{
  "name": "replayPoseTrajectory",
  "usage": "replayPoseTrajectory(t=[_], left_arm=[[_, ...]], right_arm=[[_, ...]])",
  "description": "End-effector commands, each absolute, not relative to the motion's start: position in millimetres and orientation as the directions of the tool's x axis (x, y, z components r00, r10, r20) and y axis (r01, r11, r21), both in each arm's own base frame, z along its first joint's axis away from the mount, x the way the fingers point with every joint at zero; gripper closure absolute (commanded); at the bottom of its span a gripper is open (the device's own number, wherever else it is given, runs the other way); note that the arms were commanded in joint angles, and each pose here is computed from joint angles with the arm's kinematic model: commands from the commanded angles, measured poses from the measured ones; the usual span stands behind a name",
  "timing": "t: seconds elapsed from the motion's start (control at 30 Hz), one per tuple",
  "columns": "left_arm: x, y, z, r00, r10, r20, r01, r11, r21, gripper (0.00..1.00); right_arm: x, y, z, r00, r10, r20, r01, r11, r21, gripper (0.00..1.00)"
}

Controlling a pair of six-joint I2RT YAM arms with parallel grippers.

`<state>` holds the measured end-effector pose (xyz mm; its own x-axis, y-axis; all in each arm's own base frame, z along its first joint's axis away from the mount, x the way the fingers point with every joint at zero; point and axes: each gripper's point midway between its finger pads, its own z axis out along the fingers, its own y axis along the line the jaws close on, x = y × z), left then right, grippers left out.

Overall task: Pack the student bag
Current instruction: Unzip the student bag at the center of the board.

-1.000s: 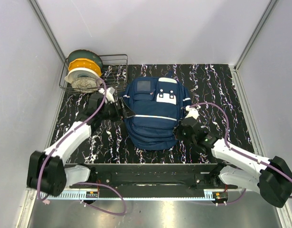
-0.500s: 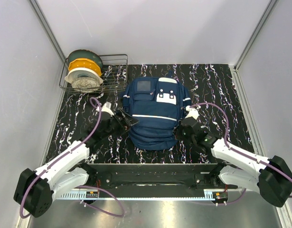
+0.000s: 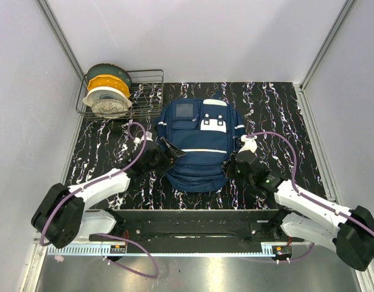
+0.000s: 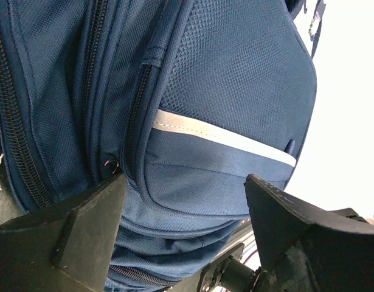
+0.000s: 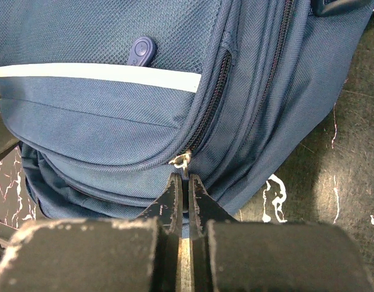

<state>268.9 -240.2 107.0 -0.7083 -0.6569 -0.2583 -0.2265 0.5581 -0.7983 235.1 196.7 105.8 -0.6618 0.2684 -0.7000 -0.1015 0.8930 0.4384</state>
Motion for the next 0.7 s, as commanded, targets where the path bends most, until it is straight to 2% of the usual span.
replayPoseTrajectory(t=[0.0, 0.03, 0.1, 0.13, 0.17, 0.37, 0.4, 0.47, 0.5, 0.53, 0.67], left_arm=[[313, -244, 151, -0.600, -0.718, -0.354, -0.112, 0.513, -0.851, 0.20], [317, -241, 150, -0.598, -0.713, -0.366, -0.110, 0.525, -0.844, 0.32], [322, -242, 149, -0.613, -0.688, -0.389, -0.091, 0.550, -0.830, 0.44], [327, -239, 152, -0.602, -0.689, -0.404, -0.073, 0.551, -0.832, 0.65], [325, -243, 153, -0.622, -0.669, -0.406, -0.042, 0.547, -0.836, 0.72], [336, -240, 155, -0.662, -0.578, -0.478, 0.036, 0.613, -0.790, 0.89], [342, -242, 166, -0.658, -0.548, -0.517, 0.087, 0.626, -0.775, 0.91], [344, -245, 161, -0.698, -0.488, -0.523, 0.114, 0.646, -0.755, 0.95], [352, -249, 175, -0.691, -0.449, -0.567, 0.177, 0.655, -0.735, 0.99], [356, -246, 164, -0.719, -0.419, -0.555, 0.163, 0.674, -0.720, 1.00], [368, -253, 177, -0.759, -0.298, -0.579, 0.271, 0.664, -0.697, 0.98]], right_arm=[[236, 201, 119, -0.645, 0.295, -0.705, -0.123, 0.870, 0.478, 1.00], [236, 202, 120, -0.643, 0.292, -0.708, -0.130, 0.869, 0.477, 1.00], [236, 203, 121, -0.644, 0.288, -0.709, -0.136, 0.869, 0.476, 1.00], [236, 203, 122, -0.642, 0.285, -0.712, -0.144, 0.867, 0.476, 1.00], [236, 203, 122, -0.642, 0.281, -0.713, -0.145, 0.869, 0.473, 1.00], [234, 209, 121, -0.651, 0.255, -0.715, -0.183, 0.861, 0.474, 1.00], [235, 210, 123, -0.648, 0.256, -0.717, -0.191, 0.857, 0.478, 1.00], [235, 213, 124, -0.649, 0.245, -0.721, -0.207, 0.855, 0.476, 1.00], [235, 214, 125, -0.649, 0.239, -0.722, -0.212, 0.855, 0.474, 1.00], [234, 216, 125, -0.650, 0.229, -0.725, -0.221, 0.855, 0.468, 1.00], [234, 224, 126, -0.659, 0.214, -0.721, -0.242, 0.847, 0.473, 1.00]])
